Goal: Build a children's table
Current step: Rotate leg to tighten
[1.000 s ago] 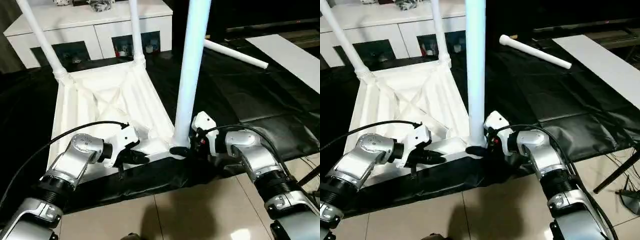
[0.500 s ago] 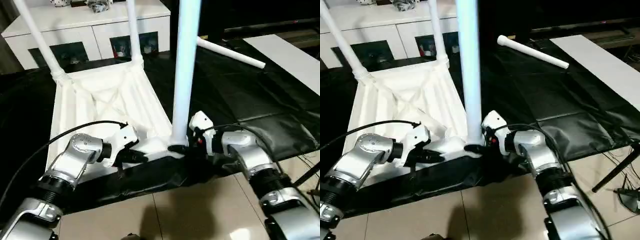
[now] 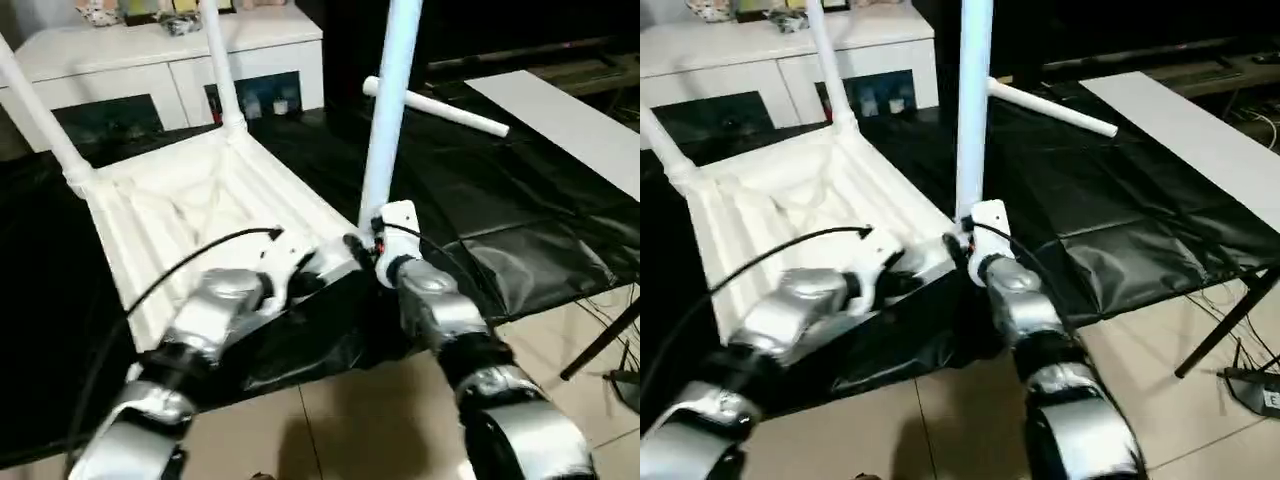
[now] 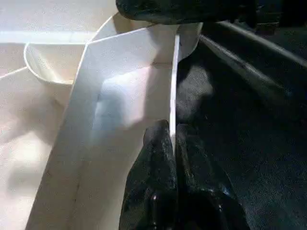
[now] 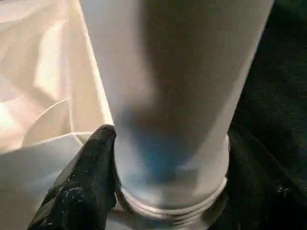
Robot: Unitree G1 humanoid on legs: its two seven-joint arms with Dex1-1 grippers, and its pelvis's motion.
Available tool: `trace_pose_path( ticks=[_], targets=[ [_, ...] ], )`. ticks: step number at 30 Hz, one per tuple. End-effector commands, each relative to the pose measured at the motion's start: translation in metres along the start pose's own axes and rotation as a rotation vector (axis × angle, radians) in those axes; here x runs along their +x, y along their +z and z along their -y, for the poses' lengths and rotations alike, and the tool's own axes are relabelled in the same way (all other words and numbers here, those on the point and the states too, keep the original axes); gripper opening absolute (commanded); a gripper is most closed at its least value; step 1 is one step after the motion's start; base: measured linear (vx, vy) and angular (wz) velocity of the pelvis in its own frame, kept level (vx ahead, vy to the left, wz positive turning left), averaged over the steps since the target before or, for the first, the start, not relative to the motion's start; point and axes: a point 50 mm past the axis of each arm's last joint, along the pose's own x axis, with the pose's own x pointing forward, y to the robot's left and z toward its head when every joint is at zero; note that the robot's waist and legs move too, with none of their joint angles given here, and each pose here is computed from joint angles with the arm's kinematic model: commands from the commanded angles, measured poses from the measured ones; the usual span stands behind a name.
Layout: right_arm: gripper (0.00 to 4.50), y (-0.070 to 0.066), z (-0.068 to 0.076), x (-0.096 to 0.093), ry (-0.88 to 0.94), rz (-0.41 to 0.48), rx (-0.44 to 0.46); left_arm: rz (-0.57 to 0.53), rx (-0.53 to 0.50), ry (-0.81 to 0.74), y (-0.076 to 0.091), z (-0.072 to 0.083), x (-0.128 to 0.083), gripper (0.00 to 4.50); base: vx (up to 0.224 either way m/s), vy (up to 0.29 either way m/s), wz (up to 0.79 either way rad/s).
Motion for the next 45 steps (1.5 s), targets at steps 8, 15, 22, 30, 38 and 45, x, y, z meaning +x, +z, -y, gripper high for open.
trace_pose_path(
  ticks=[8,15,22,30,38,45],
  targets=[
    [3.76,0.001,-0.039,0.003,0.194,0.015,0.004,0.063,0.030,0.079,0.007,-0.007,-0.005,0.00,0.000,0.000,0.00],
    [3.76,0.011,-0.017,-0.006,0.331,0.083,-0.154,0.092,0.133,-0.151,-0.002,0.003,-0.021,0.00,0.000,0.000,0.00],
    [3.76,0.015,0.008,-0.027,0.588,0.090,-0.303,0.043,0.196,-0.329,-0.015,-0.006,-0.047,0.00,0.000,0.000,0.00],
    [3.76,0.005,0.009,-0.045,0.869,0.006,-0.389,-0.008,0.187,-0.436,-0.021,-0.015,-0.063,0.00,0.000,0.000,0.00],
    [3.76,0.006,0.015,-0.042,0.844,-0.008,-0.406,-0.020,0.194,-0.438,-0.022,-0.021,-0.066,0.00,0.000,0.000,0.00],
    [3.05,0.002,0.018,-0.043,0.850,-0.041,-0.433,-0.023,0.198,-0.438,-0.022,-0.023,-0.067,0.00,0.000,0.000,0.00]
  ],
)
